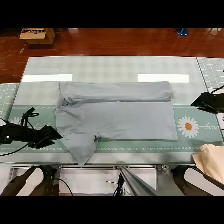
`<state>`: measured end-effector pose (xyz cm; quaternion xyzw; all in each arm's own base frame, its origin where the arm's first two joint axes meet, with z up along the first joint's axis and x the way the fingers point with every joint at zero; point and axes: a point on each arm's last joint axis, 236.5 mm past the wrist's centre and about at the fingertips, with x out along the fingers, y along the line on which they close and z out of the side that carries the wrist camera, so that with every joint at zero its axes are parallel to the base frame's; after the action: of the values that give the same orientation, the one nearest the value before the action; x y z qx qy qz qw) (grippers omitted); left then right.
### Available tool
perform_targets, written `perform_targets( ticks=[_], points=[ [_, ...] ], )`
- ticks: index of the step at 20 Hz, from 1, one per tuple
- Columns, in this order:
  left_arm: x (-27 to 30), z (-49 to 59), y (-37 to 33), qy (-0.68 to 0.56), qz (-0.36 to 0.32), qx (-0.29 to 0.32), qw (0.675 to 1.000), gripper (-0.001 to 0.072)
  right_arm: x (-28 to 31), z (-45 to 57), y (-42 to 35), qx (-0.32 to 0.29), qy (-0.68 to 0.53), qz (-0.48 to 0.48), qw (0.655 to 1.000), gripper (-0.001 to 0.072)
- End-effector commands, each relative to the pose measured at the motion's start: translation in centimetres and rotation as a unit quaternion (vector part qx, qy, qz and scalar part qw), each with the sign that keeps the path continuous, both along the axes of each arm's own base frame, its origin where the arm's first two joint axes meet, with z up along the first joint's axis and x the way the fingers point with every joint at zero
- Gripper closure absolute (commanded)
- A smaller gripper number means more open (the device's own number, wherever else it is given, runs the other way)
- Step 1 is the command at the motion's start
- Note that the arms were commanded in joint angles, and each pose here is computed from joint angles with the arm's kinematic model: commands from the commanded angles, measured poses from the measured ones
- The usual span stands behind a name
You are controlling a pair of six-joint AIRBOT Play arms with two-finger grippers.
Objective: Fold the shirts.
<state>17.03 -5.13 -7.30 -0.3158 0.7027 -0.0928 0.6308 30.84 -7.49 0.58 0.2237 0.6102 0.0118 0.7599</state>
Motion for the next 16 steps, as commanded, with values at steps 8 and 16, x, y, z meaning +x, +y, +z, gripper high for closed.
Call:
perform_targets(
  ticks=[8,16],
  points=[
    [0.3,-3.6,-4.1,0.017,-0.051,0.0,0.999,0.01,-0.1,0.0,0.0,0.001,-0.003,0.0,1.0,0.0239],
    [0.5,-5.3,-4.8,0.022,-0.064,0.004,0.998,0.0684,-4.7,-2.1,-2.9,-0.041,0.085,-0.011,0.995,0.0238]
  ],
)
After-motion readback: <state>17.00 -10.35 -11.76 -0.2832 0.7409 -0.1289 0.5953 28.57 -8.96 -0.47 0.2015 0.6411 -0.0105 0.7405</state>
